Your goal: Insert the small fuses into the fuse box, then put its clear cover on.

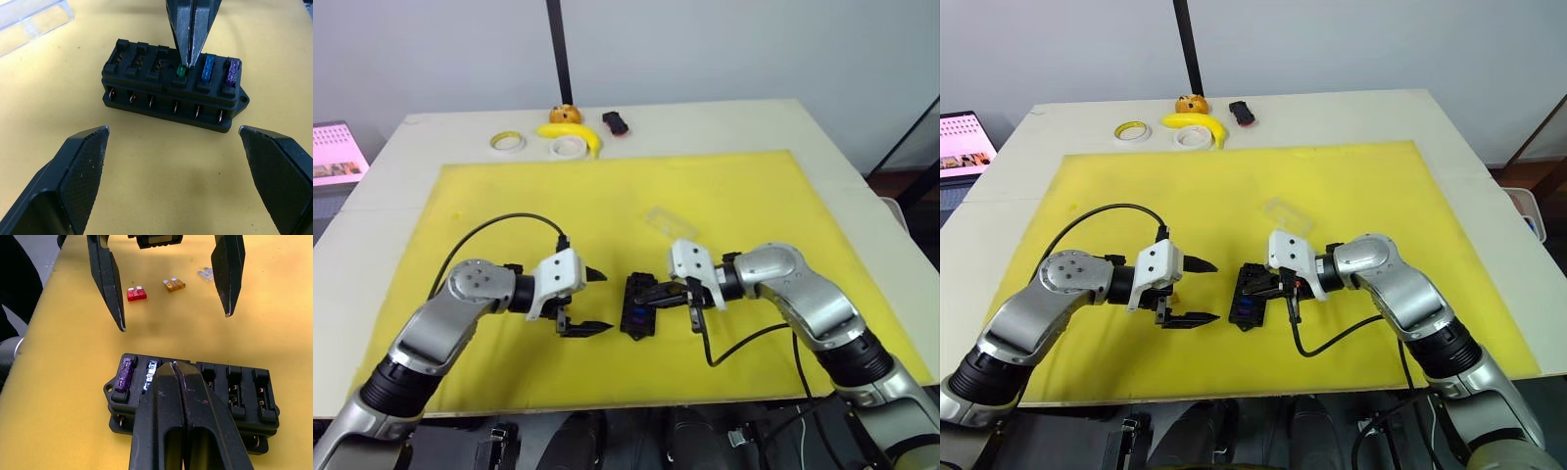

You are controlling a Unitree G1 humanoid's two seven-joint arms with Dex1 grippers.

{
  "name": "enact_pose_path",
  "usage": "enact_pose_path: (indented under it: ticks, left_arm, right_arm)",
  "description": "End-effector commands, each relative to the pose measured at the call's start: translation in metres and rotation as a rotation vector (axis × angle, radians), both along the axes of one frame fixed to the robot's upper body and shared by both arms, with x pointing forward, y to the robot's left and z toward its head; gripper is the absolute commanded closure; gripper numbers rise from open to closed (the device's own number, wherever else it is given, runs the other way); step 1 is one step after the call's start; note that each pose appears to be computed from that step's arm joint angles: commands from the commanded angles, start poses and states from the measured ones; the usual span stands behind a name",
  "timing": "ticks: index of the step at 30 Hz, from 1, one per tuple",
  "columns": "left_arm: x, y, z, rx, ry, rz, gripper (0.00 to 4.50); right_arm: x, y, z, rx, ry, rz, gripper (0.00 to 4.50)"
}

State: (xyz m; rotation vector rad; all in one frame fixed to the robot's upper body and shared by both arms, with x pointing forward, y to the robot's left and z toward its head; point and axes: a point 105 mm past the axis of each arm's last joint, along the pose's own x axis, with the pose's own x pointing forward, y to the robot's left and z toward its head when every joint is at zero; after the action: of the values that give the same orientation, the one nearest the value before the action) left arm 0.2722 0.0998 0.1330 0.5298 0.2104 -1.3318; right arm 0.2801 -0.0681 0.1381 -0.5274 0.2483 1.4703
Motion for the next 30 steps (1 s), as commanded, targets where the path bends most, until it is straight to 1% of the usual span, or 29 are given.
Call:
enact_pose_path:
  ticks: [1,4,6,7,11,13,16,19,21,23,26,28,29,30]
  left_arm:
    - [-0.001,-0.004,0.007,-0.006,-0.04,-0.019,0.0]
    - [-0.001,-0.003,0.008,-0.007,-0.038,-0.015,0.0]
    - [-0.001,-0.001,0.009,-0.012,-0.036,-0.008,0.0]
    - [-0.001,0.0,0.011,-0.024,-0.036,-0.003,0.0]
    - [0.0,-0.003,0.034,-0.167,0.004,0.028,0.0]
    - [-0.003,0.002,0.04,-0.187,0.03,0.04,0.0]
    - [-0.004,0.016,0.043,-0.157,0.067,0.086,0.0]
    - [-0.01,0.036,0.051,-0.133,0.07,0.123,0.0]
    - [-0.014,0.051,0.053,-0.098,0.076,0.161,0.0]
    - [-0.021,0.073,0.047,-0.033,0.097,0.218,0.0]
    - [-0.03,0.101,0.039,0.019,0.146,0.306,0.0]
    - [-0.032,0.123,0.034,0.06,0.155,0.384,0.0]
    - [-0.033,0.13,0.033,0.073,0.156,0.405,0.0]
    - [-0.034,0.148,0.031,0.104,0.154,0.456,0.0]
  right_arm:
    - [0.003,-0.007,-0.017,-0.07,0.03,-0.027,4.48]
    - [0.004,-0.01,-0.022,-0.1,0.036,-0.027,4.48]
    - [0.004,-0.008,-0.017,-0.08,0.03,-0.018,4.48]
    - [0.003,-0.005,-0.01,-0.054,0.028,-0.013,4.48]
    - [0.001,0.001,0.015,0.022,-0.032,0.018,4.48]
    - [0.0,0.004,0.033,0.071,-0.064,0.02,4.48]
    - [-0.001,0.001,0.057,0.117,-0.101,0.017,4.48]
    - [-0.002,-0.012,0.072,0.102,-0.138,0.002,4.48]
    - [-0.003,-0.025,0.074,0.064,-0.154,-0.014,4.48]
    - [-0.004,-0.045,0.064,-0.011,-0.154,-0.041,4.48]
    - [0.002,-0.073,0.051,-0.108,-0.17,-0.113,3.64]
    - [0.007,-0.091,0.052,-0.138,-0.183,-0.167,2.79]
    - [0.008,-0.095,0.052,-0.143,-0.185,-0.178,2.17]
    - [0.007,-0.106,0.053,-0.158,-0.182,-0.199,1.76]
